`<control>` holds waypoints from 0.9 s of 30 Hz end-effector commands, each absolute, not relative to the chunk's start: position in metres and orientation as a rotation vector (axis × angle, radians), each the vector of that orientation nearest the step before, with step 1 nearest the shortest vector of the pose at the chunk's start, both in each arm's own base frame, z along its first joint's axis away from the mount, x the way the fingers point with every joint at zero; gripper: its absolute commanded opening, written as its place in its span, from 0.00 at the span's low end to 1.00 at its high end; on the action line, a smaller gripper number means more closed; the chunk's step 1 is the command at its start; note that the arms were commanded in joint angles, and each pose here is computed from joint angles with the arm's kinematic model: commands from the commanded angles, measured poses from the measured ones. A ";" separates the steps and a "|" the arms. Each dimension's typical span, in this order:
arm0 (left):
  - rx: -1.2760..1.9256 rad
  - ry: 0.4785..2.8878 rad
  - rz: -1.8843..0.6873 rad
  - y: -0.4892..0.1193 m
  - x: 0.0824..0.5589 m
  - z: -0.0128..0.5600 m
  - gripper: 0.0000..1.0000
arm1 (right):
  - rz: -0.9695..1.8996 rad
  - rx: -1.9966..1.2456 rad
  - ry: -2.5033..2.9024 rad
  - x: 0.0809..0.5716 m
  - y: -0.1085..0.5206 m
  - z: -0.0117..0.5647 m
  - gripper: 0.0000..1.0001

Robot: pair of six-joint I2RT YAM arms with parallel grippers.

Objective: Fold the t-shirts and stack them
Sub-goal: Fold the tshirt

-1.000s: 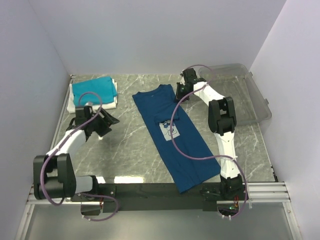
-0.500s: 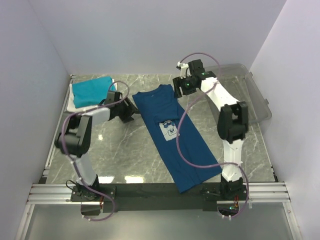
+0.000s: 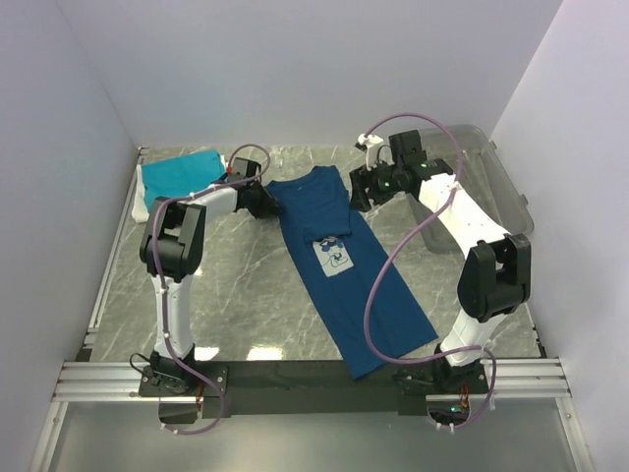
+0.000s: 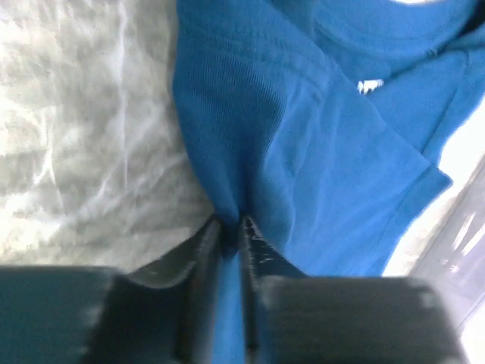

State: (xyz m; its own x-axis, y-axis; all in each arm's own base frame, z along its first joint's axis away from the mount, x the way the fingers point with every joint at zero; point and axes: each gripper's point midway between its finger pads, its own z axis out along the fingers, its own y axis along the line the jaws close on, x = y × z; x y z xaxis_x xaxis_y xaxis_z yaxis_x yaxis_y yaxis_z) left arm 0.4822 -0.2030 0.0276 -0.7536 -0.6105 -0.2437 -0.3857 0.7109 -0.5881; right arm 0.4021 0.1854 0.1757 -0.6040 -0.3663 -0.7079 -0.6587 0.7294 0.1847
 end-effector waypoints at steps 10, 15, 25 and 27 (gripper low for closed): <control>-0.811 2.508 -0.446 -0.146 0.522 0.030 0.01 | 0.581 -0.716 2.219 0.404 0.169 0.192 0.73; -0.820 2.459 -0.490 -0.127 0.563 0.045 0.02 | 0.588 -0.728 2.246 0.401 0.167 0.183 0.73; -0.623 2.284 -0.649 -0.133 0.619 0.130 0.54 | 0.596 -0.872 2.247 0.383 0.165 0.171 0.73; -0.586 2.225 -0.618 -0.123 0.611 0.163 0.60 | 0.590 -0.920 2.230 0.378 0.163 0.172 0.74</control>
